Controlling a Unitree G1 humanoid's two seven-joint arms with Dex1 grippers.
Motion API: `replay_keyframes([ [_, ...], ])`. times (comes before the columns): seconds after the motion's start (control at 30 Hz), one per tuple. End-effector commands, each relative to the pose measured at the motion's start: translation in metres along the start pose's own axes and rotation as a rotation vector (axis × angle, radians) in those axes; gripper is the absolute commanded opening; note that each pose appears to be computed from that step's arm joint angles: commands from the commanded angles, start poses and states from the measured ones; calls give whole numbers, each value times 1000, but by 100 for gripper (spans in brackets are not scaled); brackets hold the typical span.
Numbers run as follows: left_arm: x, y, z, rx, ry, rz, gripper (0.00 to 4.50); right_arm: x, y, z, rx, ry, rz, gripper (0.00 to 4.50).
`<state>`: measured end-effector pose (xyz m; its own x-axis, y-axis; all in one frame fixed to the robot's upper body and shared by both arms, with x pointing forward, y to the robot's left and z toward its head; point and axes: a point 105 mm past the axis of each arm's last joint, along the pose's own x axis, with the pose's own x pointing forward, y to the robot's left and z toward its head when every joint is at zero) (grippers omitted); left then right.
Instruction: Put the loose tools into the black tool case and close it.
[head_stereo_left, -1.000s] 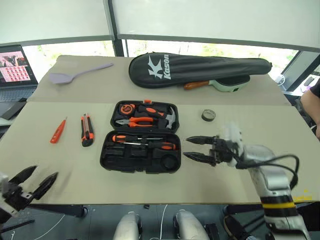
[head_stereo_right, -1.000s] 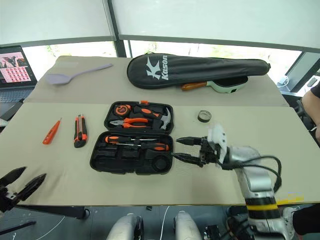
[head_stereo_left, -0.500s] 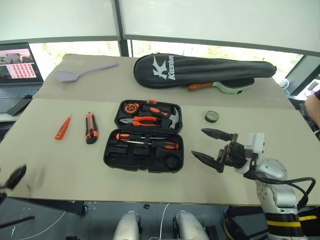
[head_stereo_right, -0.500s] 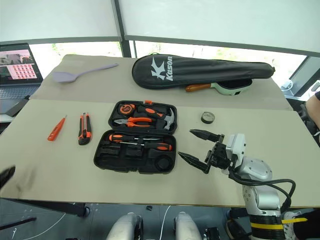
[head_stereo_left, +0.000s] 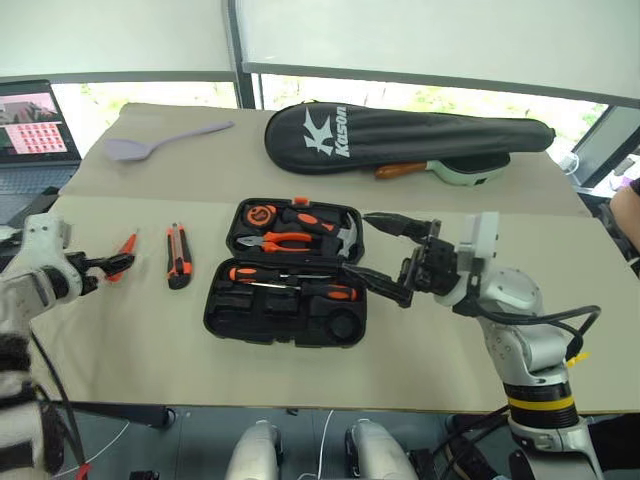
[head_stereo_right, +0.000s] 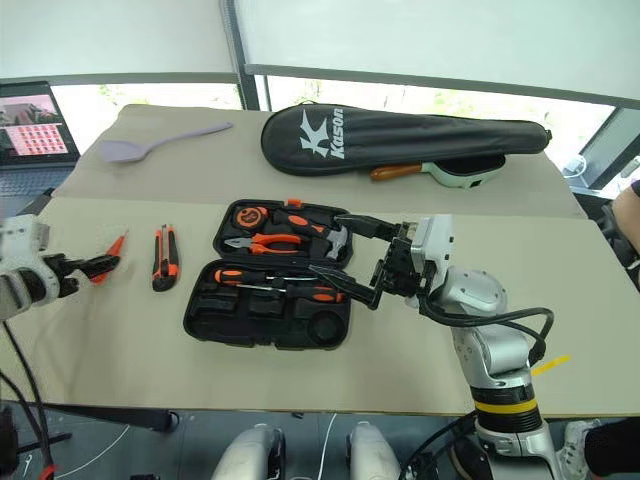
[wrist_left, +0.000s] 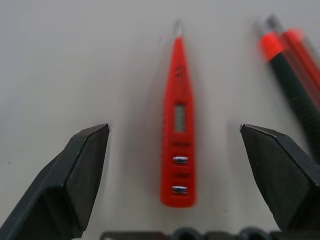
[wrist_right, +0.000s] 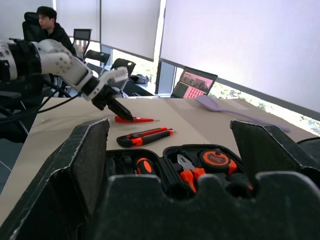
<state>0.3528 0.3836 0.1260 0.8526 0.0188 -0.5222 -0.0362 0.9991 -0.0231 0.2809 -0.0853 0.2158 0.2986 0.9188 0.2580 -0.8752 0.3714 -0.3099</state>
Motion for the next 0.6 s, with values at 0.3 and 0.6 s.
replay_keyframes([
  [0.3, 7, 4, -16, -17, 53, -59, 238, -10, 12, 12, -4, -16, 18, 450],
  [0.6, -20, 8, 33, 91, -279, -181, 44, -25, 13, 11, -1, 20, 13, 450],
])
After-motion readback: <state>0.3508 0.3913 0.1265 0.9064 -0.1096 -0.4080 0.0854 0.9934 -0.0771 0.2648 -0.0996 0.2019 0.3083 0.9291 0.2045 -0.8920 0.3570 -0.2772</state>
